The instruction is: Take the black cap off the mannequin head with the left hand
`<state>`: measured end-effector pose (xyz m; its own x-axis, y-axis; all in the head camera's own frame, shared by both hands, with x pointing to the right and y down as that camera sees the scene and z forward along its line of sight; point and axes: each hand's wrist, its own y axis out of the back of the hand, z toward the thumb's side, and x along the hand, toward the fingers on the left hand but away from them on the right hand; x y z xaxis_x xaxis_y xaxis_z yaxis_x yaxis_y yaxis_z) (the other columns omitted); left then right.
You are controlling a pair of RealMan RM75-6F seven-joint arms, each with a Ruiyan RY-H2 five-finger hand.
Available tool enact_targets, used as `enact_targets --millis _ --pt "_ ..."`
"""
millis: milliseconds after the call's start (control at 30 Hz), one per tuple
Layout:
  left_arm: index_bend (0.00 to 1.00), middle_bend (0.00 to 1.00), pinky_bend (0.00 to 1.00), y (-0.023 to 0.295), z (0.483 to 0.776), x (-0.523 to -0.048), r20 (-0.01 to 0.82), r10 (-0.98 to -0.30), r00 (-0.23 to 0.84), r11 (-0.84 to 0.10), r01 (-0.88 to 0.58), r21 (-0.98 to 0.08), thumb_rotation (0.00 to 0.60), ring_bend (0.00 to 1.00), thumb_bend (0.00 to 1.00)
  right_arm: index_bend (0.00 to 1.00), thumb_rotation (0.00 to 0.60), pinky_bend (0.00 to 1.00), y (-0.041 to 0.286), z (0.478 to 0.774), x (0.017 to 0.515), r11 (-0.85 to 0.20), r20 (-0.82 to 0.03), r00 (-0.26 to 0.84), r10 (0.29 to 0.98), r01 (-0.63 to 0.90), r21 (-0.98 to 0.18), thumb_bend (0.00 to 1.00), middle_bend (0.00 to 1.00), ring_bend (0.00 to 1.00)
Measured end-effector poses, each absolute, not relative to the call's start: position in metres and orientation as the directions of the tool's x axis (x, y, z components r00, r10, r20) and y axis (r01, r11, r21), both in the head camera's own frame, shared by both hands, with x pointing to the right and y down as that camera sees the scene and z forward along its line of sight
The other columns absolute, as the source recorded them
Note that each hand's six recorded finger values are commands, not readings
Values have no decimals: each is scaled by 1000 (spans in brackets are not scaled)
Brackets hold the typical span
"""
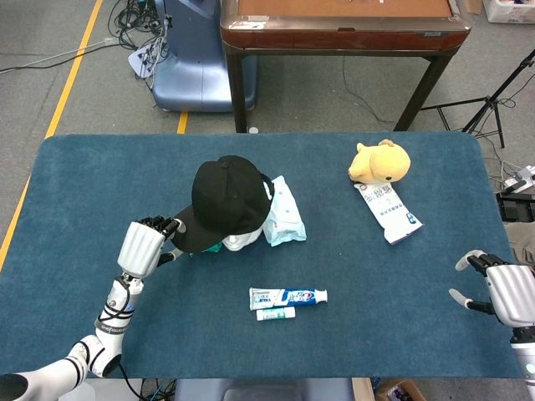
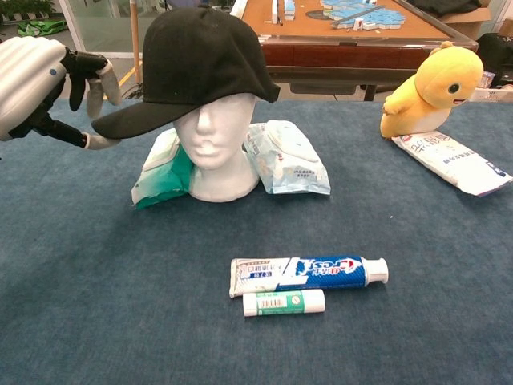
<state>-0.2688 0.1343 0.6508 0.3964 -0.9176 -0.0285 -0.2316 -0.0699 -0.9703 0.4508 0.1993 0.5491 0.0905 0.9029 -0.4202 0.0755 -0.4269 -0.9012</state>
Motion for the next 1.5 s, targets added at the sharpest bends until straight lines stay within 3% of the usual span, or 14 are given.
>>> enact_targets --millis 233,800,1500 --pt "485 599 803 134 650 -270 -46 -917 397 -58 -246 -968 600 601 6 485 600 650 199 549 451 -427 -420 91 903 76 -901 155 430 462" --pt "503 599 802 132 645 -279 -81 -924 375 -33 -288 -957 600 600 195 485 600 650 199 550 450 -428 -421 91 902 74 -901 155 430 461" --pt "528 584 756 137 632 -278 -190 -889 416 33 -355 -934 600 534 235 485 600 650 200 551 449 -431 -424 92 901 70 -900 155 430 462"
